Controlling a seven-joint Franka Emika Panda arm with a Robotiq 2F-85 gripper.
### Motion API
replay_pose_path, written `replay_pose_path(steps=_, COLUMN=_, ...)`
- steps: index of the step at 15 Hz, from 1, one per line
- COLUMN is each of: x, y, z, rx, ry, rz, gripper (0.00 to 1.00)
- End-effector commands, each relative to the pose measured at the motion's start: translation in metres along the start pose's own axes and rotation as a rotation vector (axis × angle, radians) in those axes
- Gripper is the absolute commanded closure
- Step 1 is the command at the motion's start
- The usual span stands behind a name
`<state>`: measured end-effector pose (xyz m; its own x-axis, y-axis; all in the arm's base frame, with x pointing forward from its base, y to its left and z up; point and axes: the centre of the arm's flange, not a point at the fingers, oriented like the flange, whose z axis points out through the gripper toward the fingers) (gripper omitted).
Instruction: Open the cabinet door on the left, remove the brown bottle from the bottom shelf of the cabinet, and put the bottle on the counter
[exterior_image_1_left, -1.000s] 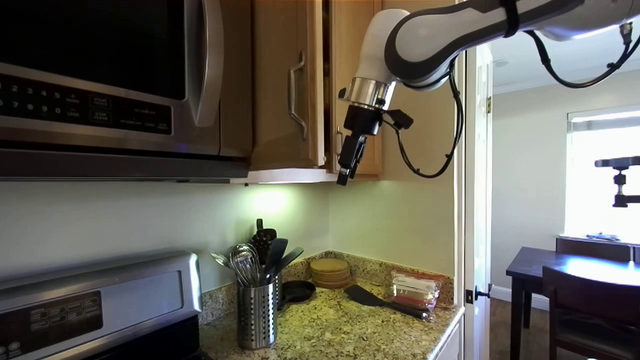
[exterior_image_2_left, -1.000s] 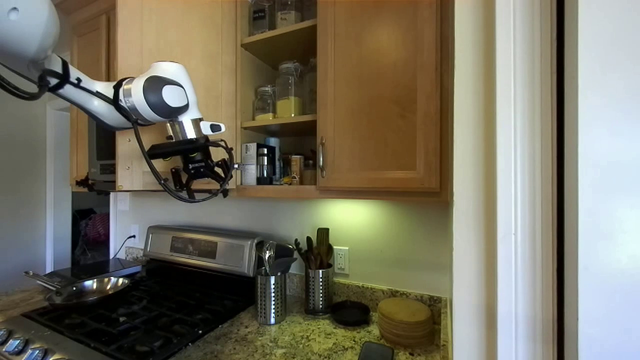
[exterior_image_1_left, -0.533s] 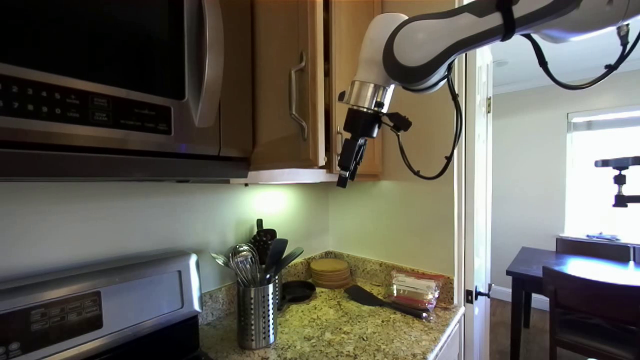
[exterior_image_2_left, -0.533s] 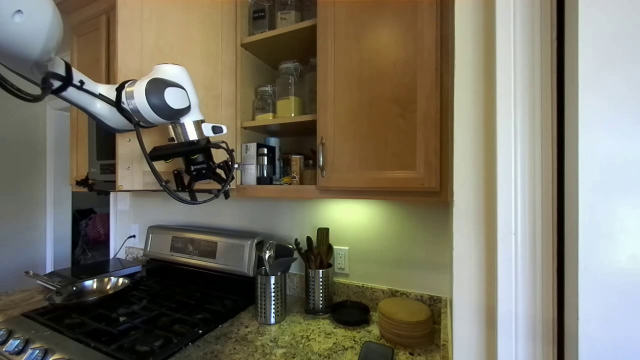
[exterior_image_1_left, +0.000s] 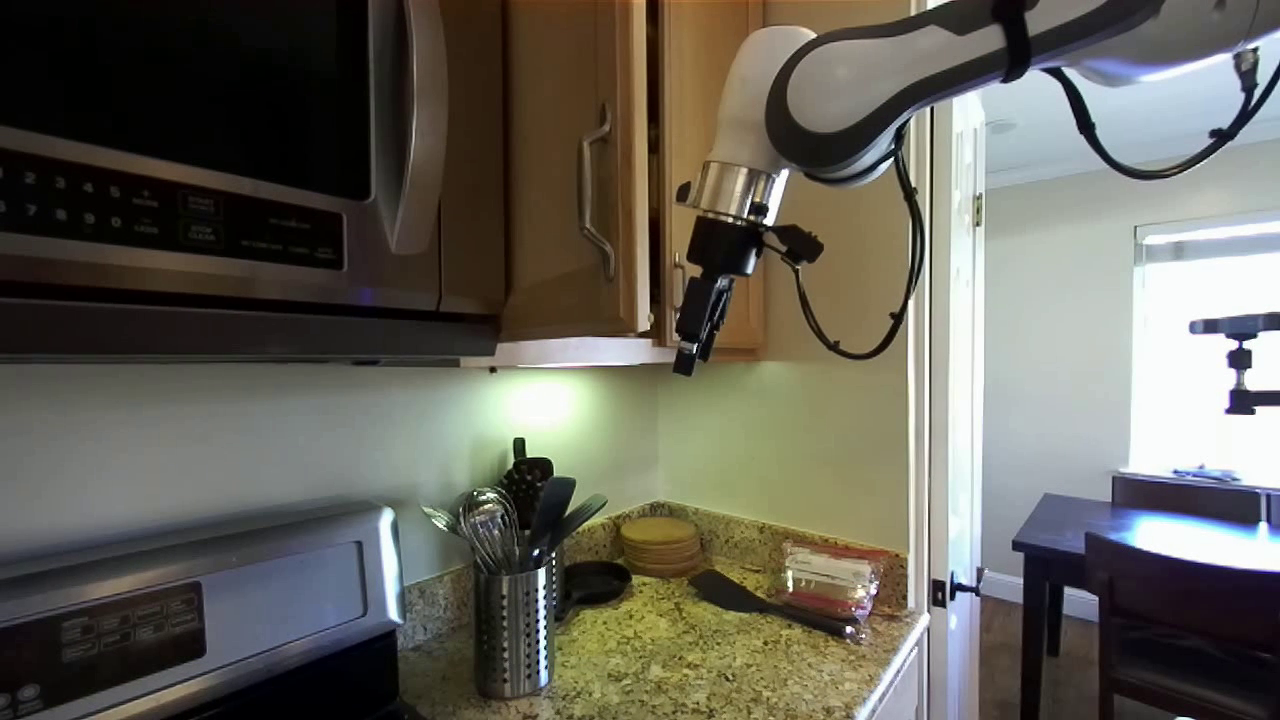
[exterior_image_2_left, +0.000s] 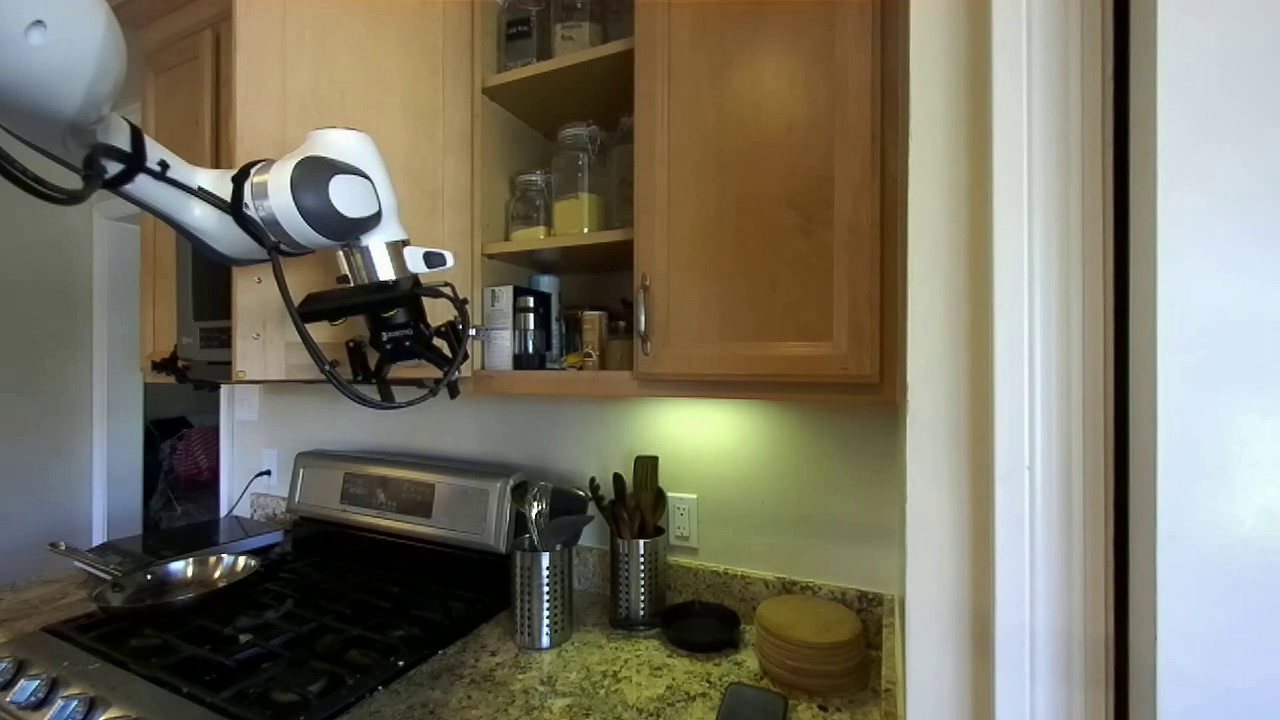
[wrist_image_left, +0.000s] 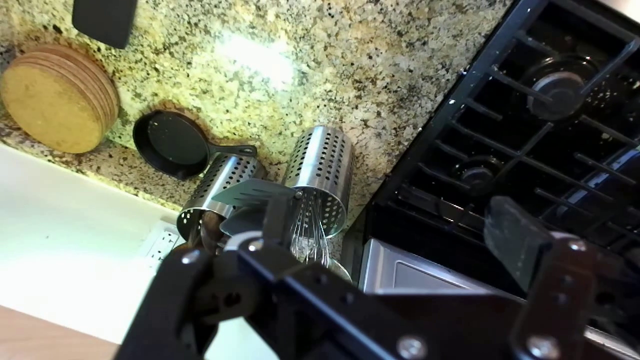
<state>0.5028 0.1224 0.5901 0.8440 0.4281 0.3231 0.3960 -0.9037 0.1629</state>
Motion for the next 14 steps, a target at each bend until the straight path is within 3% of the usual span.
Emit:
replay_pose_path(steps=1, x=0.003, y=0.003, z=-0.002, rx=-0.007, ry=0.013, rz=0.002, gripper=0.0)
replay_pose_path(steps=6, x=0.02, y=0.041, z=-0.025, rx=-0.064, ry=0.113, rz=0.045, gripper=0.0)
replay_pose_path(steps=14, x=0.054, y=0.113, z=-0.056, rx=-0.223, ry=0.308, rz=0.17, gripper=0.0)
